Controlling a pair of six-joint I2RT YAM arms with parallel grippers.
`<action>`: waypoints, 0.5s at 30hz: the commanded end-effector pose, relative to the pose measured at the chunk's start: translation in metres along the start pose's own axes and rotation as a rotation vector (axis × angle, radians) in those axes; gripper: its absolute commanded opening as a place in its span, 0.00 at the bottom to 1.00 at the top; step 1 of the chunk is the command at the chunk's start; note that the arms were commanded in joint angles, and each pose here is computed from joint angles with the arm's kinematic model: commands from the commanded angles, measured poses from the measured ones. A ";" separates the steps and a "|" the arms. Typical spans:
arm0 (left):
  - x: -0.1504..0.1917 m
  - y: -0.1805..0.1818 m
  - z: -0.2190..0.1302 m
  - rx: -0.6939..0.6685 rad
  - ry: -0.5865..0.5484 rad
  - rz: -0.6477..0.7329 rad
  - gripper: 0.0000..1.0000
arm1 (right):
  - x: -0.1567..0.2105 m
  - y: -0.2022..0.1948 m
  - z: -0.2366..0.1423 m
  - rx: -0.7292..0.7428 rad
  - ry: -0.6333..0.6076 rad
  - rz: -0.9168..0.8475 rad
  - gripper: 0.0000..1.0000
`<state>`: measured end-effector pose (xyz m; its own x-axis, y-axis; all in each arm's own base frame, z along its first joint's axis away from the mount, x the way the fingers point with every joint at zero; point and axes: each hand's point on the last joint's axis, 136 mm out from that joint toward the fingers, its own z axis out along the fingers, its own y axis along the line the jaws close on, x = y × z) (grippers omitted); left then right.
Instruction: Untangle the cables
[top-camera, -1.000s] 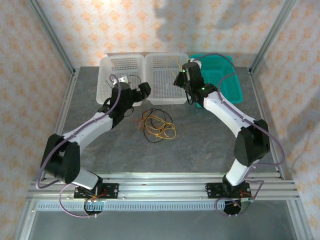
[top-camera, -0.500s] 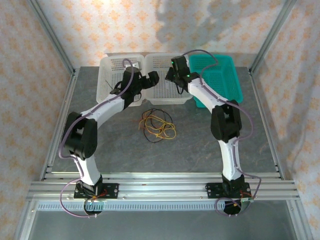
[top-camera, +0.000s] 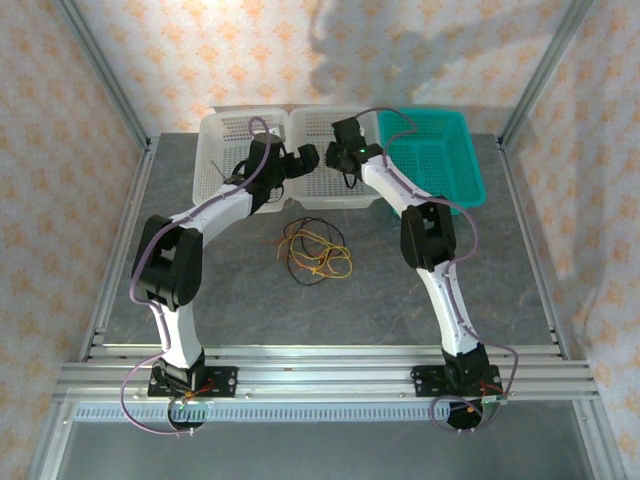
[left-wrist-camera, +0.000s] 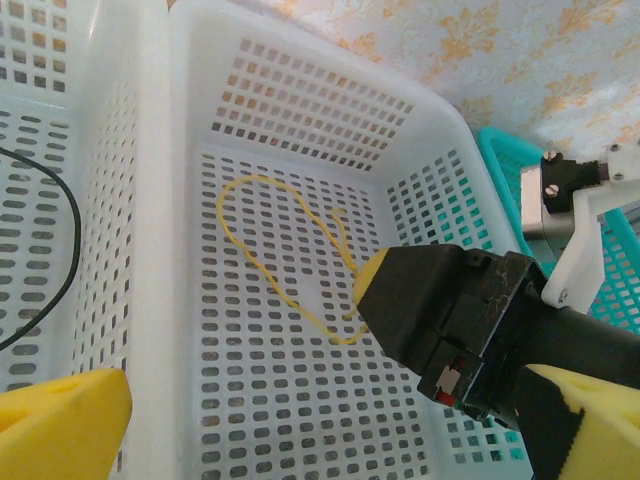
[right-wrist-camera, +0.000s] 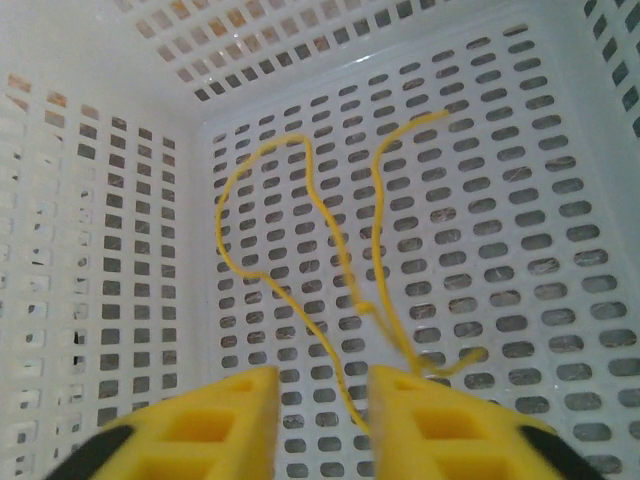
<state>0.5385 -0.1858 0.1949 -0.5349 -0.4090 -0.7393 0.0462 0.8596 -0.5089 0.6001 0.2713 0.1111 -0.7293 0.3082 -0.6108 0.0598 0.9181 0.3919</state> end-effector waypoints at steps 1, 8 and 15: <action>-0.002 0.003 -0.001 -0.019 0.011 0.019 0.99 | -0.019 0.011 -0.017 -0.029 -0.029 -0.011 0.36; 0.005 0.000 -0.034 -0.005 0.013 0.050 0.99 | -0.041 0.026 -0.069 -0.054 -0.076 -0.075 0.39; 0.028 0.003 -0.083 -0.012 0.027 0.115 0.99 | -0.016 0.036 -0.139 -0.079 -0.115 -0.161 0.40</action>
<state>0.4718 -0.1709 0.2024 -0.5598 -0.3423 -0.7546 0.0747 0.8861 -0.4574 0.5416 0.2568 0.1791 -0.7190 0.2142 -0.6612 -0.0343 0.9392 0.3416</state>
